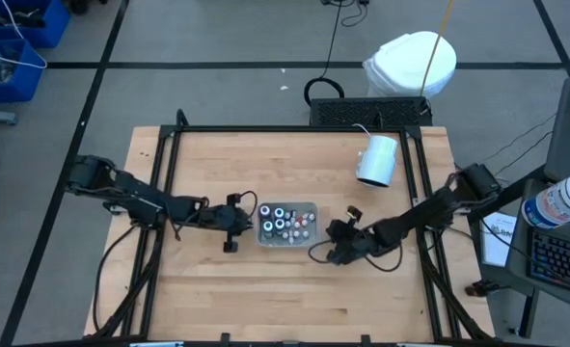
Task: Pick & Place food coloring
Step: Return to Home Position
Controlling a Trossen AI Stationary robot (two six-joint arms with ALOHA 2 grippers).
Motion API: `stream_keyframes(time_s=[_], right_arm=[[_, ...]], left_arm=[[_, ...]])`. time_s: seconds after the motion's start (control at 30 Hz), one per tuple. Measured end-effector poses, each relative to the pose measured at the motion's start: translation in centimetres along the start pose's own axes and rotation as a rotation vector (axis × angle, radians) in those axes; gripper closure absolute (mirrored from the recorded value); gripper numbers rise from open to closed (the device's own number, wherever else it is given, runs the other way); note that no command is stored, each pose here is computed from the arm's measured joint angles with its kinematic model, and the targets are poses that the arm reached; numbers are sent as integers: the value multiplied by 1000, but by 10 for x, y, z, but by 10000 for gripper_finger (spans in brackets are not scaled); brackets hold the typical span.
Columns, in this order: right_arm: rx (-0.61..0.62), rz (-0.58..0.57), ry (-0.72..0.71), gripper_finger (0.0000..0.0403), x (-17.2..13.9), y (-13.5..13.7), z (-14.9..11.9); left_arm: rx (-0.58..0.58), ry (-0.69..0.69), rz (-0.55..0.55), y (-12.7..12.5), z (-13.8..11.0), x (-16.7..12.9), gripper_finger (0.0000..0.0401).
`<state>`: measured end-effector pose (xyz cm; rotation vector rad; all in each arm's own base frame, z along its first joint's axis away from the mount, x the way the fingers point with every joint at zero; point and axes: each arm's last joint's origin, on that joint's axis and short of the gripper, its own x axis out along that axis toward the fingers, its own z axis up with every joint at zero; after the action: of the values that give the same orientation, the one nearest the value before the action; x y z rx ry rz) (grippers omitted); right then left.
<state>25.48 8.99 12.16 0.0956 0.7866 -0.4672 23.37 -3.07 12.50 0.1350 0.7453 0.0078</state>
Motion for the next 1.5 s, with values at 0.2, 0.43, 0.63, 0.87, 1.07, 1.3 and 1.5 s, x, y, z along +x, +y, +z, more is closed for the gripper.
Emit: stream_keyframes(time_s=[0.2,0.43,0.63,0.87,1.07,1.3,1.5], right_arm=[[-146,73,-104,403,-35,5,6],[-210,303,-389,403,-72,-16,9],[-99,400,-510,403,-77,-64,-13],[31,423,-578,403,-74,-94,-45],[76,443,-593,403,-76,-98,-48],[-17,466,-631,403,-84,-97,-50],[-35,497,-686,403,-96,-102,-51]], left_arm=[[73,-34,19,-11,6,-20,359],[287,-206,-93,-21,23,-47,393],[326,-267,-76,-5,28,-74,392],[325,-376,-172,10,28,-97,397],[229,-394,-125,9,4,-100,398],[182,-598,-85,1,-38,-109,398],[159,-714,-80,3,-56,-117,399]])
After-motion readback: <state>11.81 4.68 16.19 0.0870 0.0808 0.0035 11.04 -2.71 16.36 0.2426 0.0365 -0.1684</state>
